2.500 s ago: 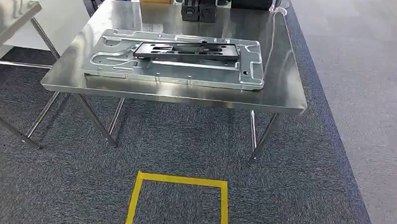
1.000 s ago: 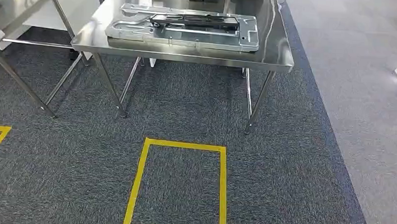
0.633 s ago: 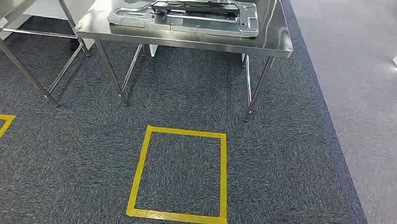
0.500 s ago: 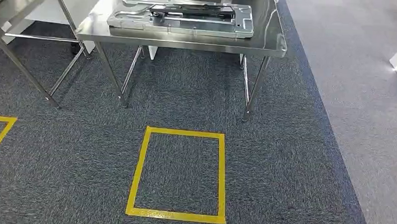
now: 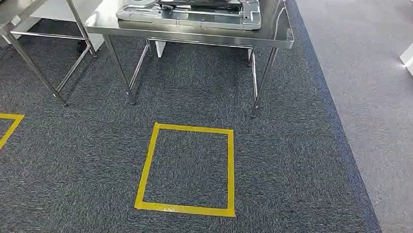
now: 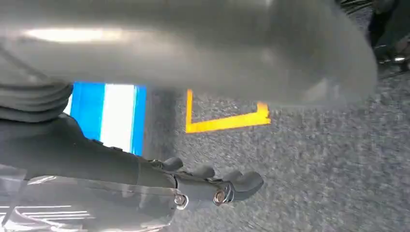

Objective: Take the parts from the cabinet and place them on the table.

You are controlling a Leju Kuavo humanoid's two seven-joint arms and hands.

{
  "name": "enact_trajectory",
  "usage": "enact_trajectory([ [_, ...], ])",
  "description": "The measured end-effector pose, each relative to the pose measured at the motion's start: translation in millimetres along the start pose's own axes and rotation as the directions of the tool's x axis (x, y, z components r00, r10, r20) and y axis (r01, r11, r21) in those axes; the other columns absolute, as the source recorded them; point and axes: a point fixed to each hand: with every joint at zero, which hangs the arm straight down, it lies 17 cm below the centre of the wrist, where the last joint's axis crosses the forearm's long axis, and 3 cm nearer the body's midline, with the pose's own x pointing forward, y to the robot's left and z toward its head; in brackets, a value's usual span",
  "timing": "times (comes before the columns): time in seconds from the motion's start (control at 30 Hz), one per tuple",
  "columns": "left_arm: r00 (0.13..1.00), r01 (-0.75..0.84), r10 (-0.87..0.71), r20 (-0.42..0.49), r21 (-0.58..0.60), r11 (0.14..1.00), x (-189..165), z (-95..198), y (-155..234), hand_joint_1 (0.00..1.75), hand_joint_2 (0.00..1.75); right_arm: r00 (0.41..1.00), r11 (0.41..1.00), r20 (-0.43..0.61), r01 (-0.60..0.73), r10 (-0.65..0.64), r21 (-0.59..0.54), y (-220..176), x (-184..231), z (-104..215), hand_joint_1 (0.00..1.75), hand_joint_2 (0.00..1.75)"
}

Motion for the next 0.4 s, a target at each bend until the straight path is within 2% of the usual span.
enact_trajectory([
  [0.27, 1.0, 0.006, -0.006, -0.005, 0.009, 1.0, -1.4, -0.1, 3.0, 0.0, 0.0, 1.0, 1.0, 0.008, 0.005, -0.005, 0.008, 1.3, -0.4, -0.2, 0.0, 0.0],
  [0.3, 1.0, 0.006, -0.006, -0.005, 0.01, 1.0, -1.3, -0.1, 3.3, 0.0, 1.75, 1.0, 1.0, 0.009, 0.004, -0.004, 0.011, 1.8, -0.2, -0.1, 0.0, 0.0],
  [0.4, 1.0, 0.007, -0.006, -0.004, 0.012, 1.0, -1.3, -0.2, 3.7, 0.0, 1.75, 1.0, 1.0, 0.014, 0.004, -0.004, 0.015, 2.6, 0.7, 0.1, 0.0, 0.0],
])
